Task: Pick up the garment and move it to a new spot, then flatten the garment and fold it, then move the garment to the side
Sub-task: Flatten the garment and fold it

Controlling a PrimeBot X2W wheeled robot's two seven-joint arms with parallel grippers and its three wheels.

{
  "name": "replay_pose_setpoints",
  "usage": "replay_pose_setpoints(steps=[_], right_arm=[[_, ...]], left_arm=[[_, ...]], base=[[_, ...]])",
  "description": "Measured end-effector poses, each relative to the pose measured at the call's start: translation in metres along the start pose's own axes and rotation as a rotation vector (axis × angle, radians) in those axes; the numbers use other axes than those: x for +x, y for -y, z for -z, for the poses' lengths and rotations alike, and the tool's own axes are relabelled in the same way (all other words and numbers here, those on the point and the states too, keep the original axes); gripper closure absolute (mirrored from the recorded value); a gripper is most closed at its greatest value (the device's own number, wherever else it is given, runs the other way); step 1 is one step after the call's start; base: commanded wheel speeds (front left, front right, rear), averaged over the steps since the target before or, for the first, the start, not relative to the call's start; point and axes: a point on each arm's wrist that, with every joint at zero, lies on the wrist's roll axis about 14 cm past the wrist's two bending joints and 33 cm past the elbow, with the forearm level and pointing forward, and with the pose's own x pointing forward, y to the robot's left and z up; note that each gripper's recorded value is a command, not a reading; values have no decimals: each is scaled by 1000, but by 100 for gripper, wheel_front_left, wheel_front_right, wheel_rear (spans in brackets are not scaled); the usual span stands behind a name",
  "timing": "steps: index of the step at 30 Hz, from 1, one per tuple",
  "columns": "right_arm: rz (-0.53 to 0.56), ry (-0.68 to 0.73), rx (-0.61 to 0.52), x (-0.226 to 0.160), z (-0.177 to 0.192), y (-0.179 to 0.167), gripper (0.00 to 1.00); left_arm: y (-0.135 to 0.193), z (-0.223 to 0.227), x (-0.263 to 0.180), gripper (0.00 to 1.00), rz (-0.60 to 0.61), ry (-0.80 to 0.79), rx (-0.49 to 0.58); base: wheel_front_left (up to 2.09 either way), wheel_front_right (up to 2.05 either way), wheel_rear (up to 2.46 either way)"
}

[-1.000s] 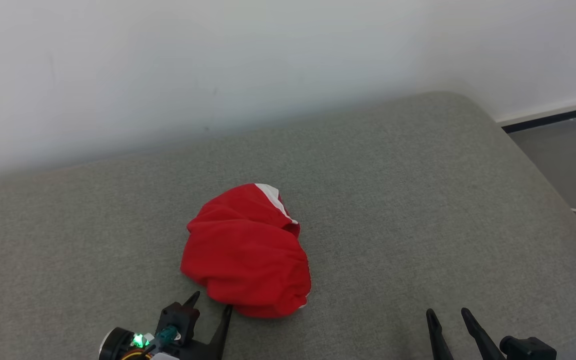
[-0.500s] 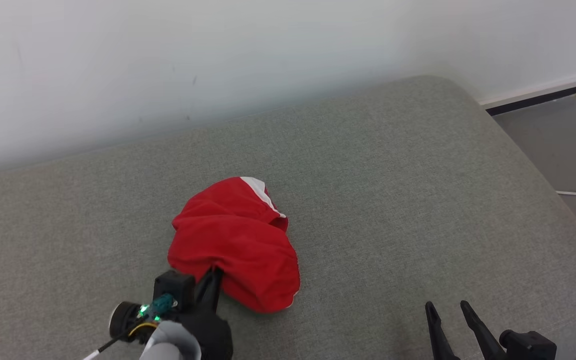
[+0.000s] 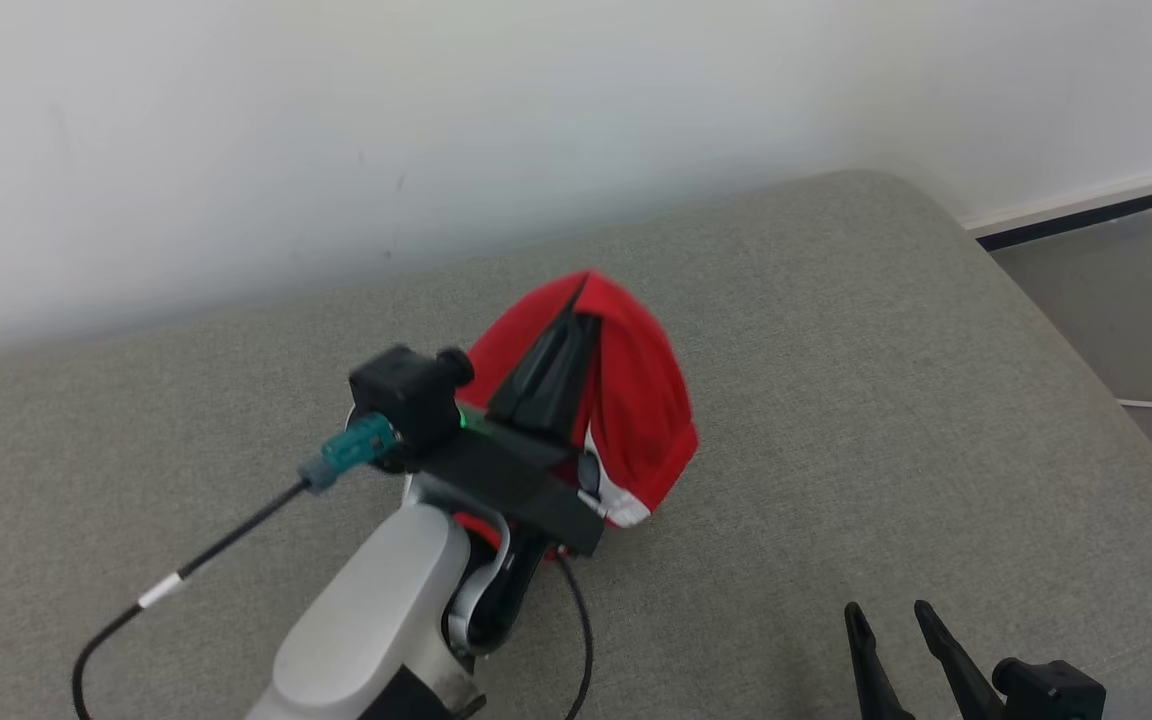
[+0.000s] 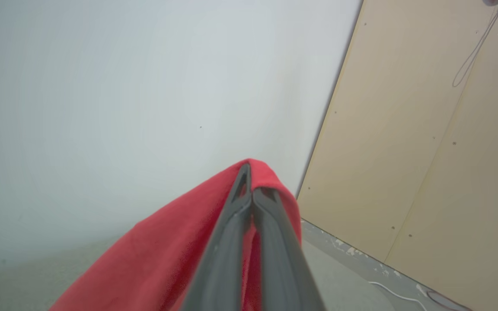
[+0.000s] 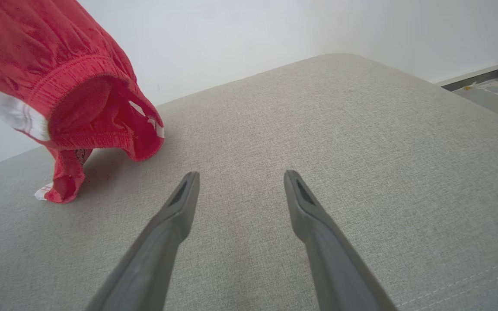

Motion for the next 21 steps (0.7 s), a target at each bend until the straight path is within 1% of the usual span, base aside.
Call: replay_pose_setpoints(steps=[2,5,7,8,9,12,14,18,21], right_arm=[[1,3,5,-1,0,0,0],[1,7,8,-2,0,0,0],[0,11,15,-2,-1,0,0],[-1,13,16,-1,-1,0,0],[-3,13,16,-1,-1,-1,0],[-14,13,19,2,0,-4,0],[-20,13,20,3,0,-6,0],[-35,4,17,7,2,-11,0],[-50,-1,15,10,3,-15,0]], left_arm=[[14,-25,9,100,35,75,-63],[30,-72,15,100,71,215,-189],[30,-97,13,100,68,291,-281],[27,-103,11,100,50,314,-314],[19,-102,9,100,15,316,-325],[-17,-73,-4,100,-149,254,-307],[-47,-46,-19,100,-274,188,-263],[-98,3,-58,100,-487,52,-181],[-121,24,-81,100,-573,-22,-107]], base=[[0,0,0],[0,0,0],[0,0,0],[0,0,0],[0,0,0],[0,0,0],[0,0,0],[0,0,0],[0,0,0]])
